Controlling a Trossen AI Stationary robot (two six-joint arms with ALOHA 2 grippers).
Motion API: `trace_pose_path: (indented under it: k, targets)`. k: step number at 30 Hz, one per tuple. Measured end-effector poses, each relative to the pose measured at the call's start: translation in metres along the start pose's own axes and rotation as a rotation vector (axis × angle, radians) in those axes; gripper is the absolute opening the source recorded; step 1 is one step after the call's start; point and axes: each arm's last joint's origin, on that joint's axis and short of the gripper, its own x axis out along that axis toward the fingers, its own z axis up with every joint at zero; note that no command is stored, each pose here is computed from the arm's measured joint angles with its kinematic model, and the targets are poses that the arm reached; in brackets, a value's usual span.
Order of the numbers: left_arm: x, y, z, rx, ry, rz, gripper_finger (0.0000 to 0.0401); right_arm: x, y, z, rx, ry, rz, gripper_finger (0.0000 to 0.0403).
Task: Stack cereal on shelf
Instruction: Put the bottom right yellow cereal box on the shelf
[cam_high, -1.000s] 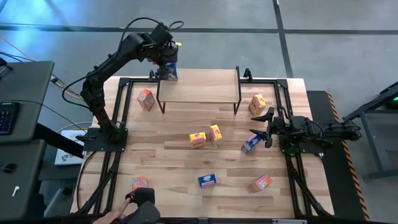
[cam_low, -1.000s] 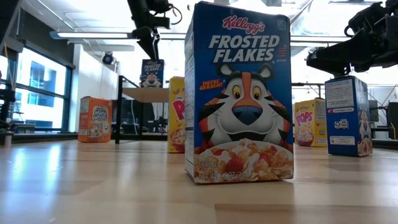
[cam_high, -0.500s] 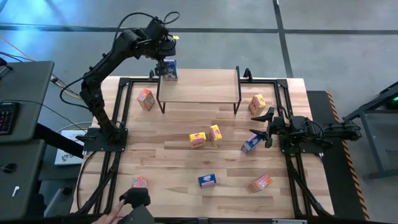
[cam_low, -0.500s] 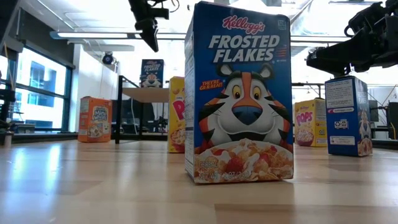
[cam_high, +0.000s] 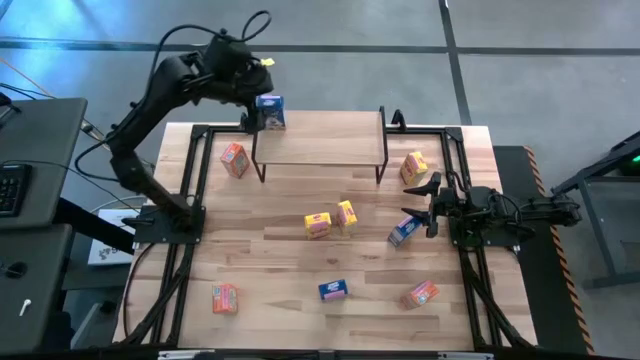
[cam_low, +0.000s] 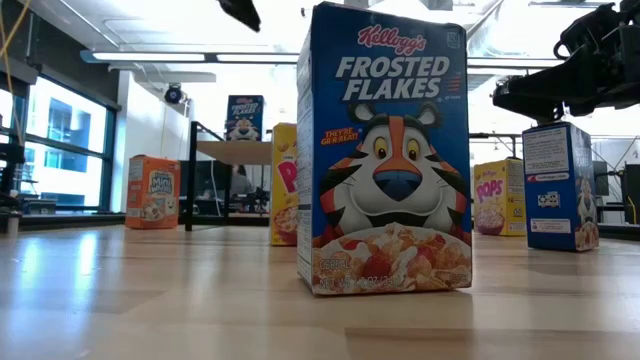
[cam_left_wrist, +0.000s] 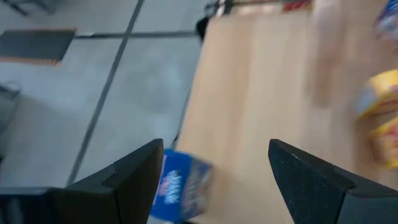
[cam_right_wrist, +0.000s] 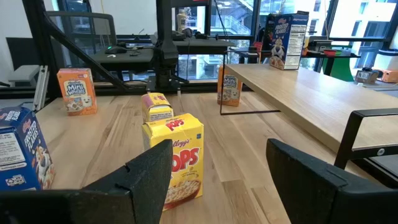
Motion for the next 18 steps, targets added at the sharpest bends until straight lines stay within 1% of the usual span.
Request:
trace_pose_path:
  k: [4,11,14,18]
  targets:
    - [-0.016,-0.017,0.005,-0.011,-0.052,-0.033,0.0282,0.0,0.0,0.0,0.0,0.0,0.0,0.0252]
    - [-0.026,-0.044,0.014,-0.027,-0.096,-0.107,0.0282,0.0,0.0,0.0,0.0,0.0,0.0,0.0252]
    - [-0.023,-0.055,0.016,-0.025,-0.085,-0.143,0.0282,0.0,0.0,0.0,0.0,0.001,0.0,0.0252]
    - [-0.008,-0.072,0.014,0.0,-0.032,-0.199,0.0282,0.0,0.0,0.0,0.0,0.0,0.0,0.0252]
